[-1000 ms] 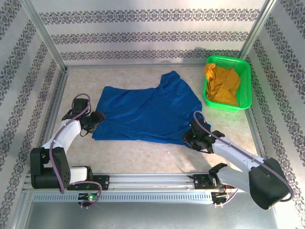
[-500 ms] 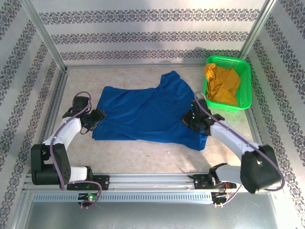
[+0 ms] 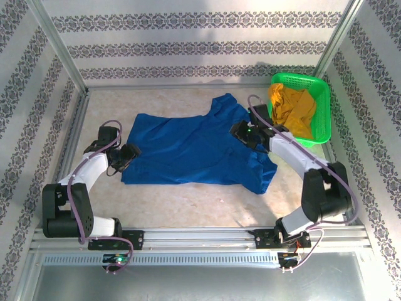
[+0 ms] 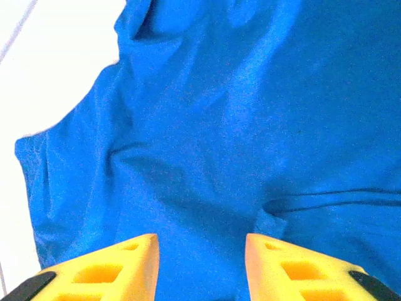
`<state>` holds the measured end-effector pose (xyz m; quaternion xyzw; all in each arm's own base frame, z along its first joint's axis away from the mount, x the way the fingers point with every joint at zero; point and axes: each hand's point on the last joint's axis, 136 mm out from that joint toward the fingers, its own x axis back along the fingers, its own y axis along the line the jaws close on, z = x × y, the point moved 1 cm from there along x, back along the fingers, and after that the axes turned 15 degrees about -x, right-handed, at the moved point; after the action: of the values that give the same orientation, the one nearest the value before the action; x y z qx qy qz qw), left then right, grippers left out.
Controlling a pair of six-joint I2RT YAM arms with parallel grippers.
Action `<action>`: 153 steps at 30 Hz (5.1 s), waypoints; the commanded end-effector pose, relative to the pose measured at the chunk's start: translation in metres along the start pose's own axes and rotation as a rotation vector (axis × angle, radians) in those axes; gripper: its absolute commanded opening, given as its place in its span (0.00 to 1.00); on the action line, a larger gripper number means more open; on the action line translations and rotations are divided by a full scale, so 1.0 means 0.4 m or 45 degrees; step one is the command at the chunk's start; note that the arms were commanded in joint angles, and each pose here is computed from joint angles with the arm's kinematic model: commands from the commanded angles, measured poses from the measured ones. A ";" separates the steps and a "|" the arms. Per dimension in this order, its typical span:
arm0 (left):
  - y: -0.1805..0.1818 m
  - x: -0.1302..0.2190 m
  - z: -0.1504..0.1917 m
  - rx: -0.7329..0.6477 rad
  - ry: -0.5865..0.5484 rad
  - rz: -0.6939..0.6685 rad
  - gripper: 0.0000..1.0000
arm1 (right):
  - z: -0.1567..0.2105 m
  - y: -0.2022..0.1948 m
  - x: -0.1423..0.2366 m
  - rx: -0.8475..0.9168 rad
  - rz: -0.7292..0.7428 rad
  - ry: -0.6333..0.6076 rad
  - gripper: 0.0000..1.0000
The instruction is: Fold the inside-out t-shirt
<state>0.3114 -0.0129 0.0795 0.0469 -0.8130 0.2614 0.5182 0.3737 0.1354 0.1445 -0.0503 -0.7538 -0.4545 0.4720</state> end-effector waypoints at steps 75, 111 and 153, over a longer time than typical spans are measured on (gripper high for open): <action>0.023 0.047 -0.146 -0.157 -0.134 -0.252 0.00 | 0.049 0.051 -0.026 0.217 0.122 0.028 0.00; 0.092 -0.005 0.100 0.096 0.130 -0.170 0.67 | 0.232 -0.360 0.053 0.110 0.449 0.134 0.58; 0.227 0.071 0.012 0.217 -0.031 -0.378 0.30 | 0.108 -0.413 0.177 -0.033 0.447 0.010 0.52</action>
<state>0.2755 0.0613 0.0692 0.1949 -0.7851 0.2641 0.5252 0.2196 0.0506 0.0697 -0.1856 -0.7121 -0.3715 0.5660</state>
